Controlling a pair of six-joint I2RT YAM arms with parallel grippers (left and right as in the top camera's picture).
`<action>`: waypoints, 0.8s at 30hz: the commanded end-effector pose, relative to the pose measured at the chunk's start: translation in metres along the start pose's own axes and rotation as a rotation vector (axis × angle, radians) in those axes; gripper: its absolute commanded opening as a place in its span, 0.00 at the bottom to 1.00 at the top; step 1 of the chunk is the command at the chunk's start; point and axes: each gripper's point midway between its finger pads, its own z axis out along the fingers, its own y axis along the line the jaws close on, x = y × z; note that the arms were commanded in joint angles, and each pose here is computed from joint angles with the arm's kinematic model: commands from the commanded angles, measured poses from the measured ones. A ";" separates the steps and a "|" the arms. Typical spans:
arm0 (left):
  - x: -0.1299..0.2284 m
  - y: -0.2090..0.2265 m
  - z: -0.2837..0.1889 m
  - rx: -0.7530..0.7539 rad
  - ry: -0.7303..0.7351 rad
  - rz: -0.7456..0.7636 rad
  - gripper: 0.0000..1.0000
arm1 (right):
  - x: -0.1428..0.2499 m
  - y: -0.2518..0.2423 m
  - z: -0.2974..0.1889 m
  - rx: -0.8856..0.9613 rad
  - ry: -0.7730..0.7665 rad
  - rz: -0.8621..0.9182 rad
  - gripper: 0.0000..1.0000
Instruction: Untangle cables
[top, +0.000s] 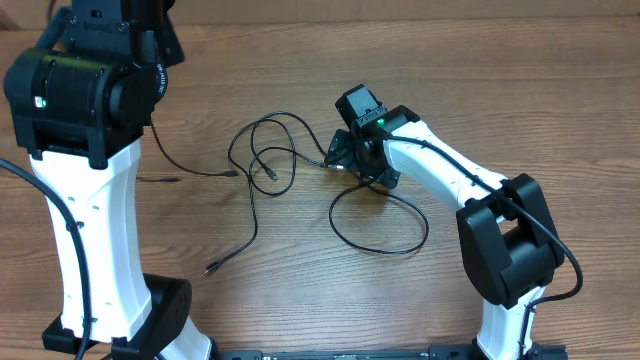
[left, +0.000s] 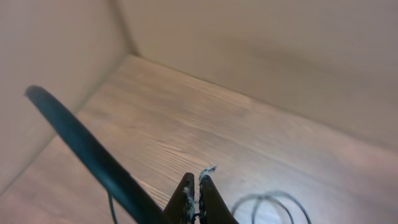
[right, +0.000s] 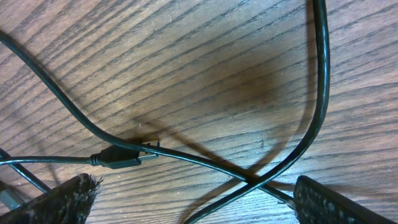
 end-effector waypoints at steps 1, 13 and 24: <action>-0.008 0.043 0.010 -0.190 -0.050 -0.166 0.04 | 0.000 -0.002 0.002 0.005 0.000 -0.002 1.00; 0.024 0.170 0.049 -0.560 0.045 -0.551 0.04 | 0.000 -0.002 0.002 0.005 0.000 -0.002 1.00; 0.041 0.253 0.044 -0.729 0.053 -0.809 0.04 | 0.000 -0.002 0.002 0.005 0.000 -0.002 1.00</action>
